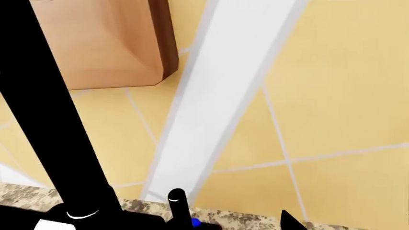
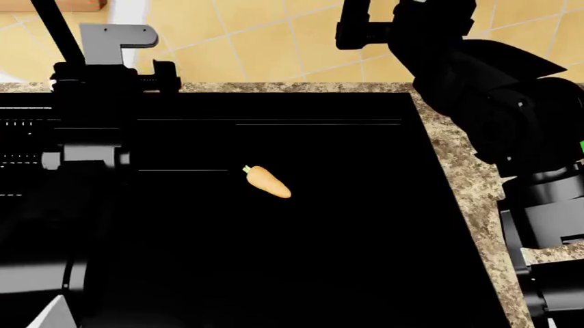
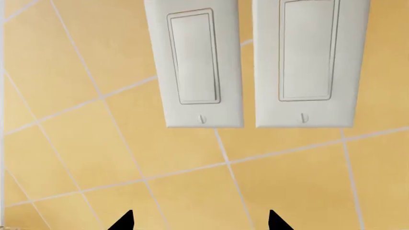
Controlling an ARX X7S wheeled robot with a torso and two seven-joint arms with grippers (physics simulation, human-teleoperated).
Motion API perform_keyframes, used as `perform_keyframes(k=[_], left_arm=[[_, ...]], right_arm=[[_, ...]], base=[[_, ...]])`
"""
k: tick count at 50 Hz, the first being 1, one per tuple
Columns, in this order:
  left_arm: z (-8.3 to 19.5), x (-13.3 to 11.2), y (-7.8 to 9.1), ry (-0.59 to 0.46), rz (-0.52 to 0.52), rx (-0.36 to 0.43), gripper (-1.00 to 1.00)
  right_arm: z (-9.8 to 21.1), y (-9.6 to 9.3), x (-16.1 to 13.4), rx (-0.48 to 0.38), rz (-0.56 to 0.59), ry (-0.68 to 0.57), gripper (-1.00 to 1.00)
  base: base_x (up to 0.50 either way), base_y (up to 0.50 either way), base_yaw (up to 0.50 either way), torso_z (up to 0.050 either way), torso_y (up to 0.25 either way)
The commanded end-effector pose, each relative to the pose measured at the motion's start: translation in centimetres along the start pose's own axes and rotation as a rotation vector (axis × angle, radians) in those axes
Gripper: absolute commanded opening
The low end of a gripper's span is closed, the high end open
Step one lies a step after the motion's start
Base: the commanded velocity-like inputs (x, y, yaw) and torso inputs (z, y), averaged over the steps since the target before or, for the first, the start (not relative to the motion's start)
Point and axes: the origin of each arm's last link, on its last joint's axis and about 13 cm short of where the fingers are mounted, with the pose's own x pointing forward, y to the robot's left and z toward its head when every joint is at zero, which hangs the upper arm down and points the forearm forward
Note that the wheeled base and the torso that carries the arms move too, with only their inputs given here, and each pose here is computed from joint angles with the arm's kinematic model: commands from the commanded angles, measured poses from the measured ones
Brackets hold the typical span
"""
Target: Pick the carrot from the counter and place it in the sink. Then turn on the sink faucet.
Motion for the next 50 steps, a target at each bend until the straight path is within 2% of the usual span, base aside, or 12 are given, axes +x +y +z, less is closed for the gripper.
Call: perform_keyframes(k=[1, 9, 17, 21, 32, 39, 50], left_arm=[[-1.0, -0.1, -0.1, 0.008, -0.005, -0.005, 1.0], [-1.7, -0.3, -0.5, 0.004, -0.032, -0.015, 1.0], [-1.3, -0.2, -0.5, -0.011, -0.026, -0.022, 1.0], [-1.2, -0.2, -0.4, -0.017, -0.021, -0.021, 1.0], [0.1, 0.1, -0.2, -0.076, -0.012, -0.018, 1.0], [1.9, 0.3, 0.2, -0.116, 0.006, -0.012, 1.0], [0.5, 0.1, -0.3, -0.091, 0.007, -0.019, 1.0]], right_arm=[[-0.1, 0.0, 0.0, 0.003, 0.002, 0.004, 1.0], [-0.2, -0.1, 0.0, 0.003, 0.001, 0.005, 1.0], [-0.2, -0.1, 0.0, -0.001, 0.002, 0.006, 1.0], [-0.2, -0.1, 0.0, -0.001, 0.0, 0.006, 1.0], [-0.3, -0.1, 0.0, -0.004, 0.006, 0.008, 1.0], [-0.3, 0.0, 0.0, -0.003, 0.01, 0.008, 1.0], [-0.5, -0.2, -0.1, -0.001, 0.007, 0.012, 1.0]], base=[[0.0, 0.0, 0.0, 0.0, 0.0], [0.0, 0.0, 0.0, 0.0, 0.0], [0.0, 0.0, 0.0, 0.0, 0.0], [0.0, 0.0, 0.0, 0.0, -0.207], [0.0, 0.0, 0.0, 0.0, 0.0], [0.0, 0.0, 0.0, 0.0, 0.0], [0.0, 0.0, 0.0, 0.0, 0.0]])
